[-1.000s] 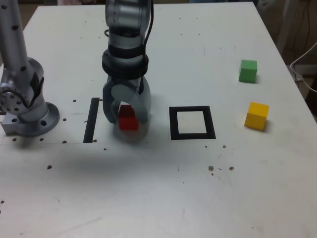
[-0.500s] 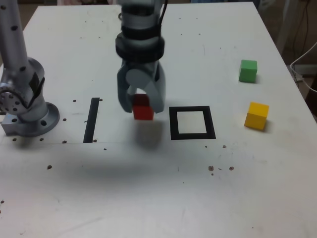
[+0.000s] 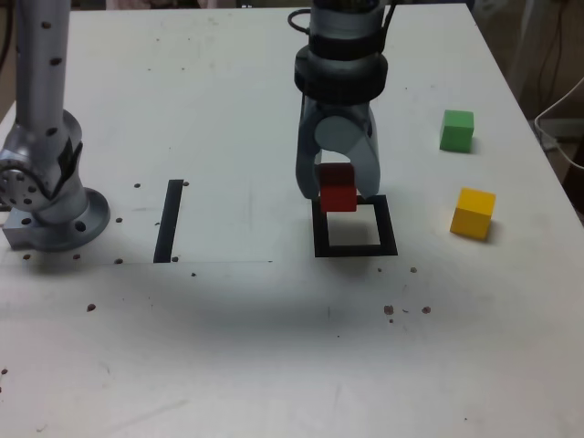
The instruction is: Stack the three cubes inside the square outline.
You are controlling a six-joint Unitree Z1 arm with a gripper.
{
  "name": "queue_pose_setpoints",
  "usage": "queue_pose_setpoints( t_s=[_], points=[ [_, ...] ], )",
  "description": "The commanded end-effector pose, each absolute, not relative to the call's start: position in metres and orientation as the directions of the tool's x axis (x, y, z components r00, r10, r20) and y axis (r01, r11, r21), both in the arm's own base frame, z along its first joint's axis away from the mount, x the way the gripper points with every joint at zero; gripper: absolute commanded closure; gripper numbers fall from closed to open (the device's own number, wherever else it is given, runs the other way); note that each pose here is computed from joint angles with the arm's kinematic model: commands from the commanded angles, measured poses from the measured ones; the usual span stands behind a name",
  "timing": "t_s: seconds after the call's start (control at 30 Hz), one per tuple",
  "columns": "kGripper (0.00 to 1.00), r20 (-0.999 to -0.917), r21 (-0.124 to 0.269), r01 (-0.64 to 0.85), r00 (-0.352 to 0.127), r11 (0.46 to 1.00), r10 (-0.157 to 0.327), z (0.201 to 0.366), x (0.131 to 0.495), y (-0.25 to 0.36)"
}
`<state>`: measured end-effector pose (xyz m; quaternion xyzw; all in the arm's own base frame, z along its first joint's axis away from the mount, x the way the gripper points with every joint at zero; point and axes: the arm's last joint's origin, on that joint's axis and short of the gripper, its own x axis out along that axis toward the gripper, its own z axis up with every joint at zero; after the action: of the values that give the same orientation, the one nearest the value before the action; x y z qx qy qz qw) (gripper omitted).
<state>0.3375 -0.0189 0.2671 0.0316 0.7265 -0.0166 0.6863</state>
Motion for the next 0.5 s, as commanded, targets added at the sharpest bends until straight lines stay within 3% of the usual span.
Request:
queue_pose_setpoints(
  t_s=[0.0, 0.27, 0.47],
  points=[
    [0.93, -0.9974, 0.025, 0.056, -0.067, 0.998, 0.029, 0.263, 0.341, -0.018],
    [0.91, -0.9922, 0.031, 0.036, -0.12, 0.999, 0.035, 0.241, 0.349, -0.017],
    [0.91, -0.9907, 0.061, 0.039, -0.12, 0.997, 0.066, 0.24, 0.357, -0.016]
  ],
)
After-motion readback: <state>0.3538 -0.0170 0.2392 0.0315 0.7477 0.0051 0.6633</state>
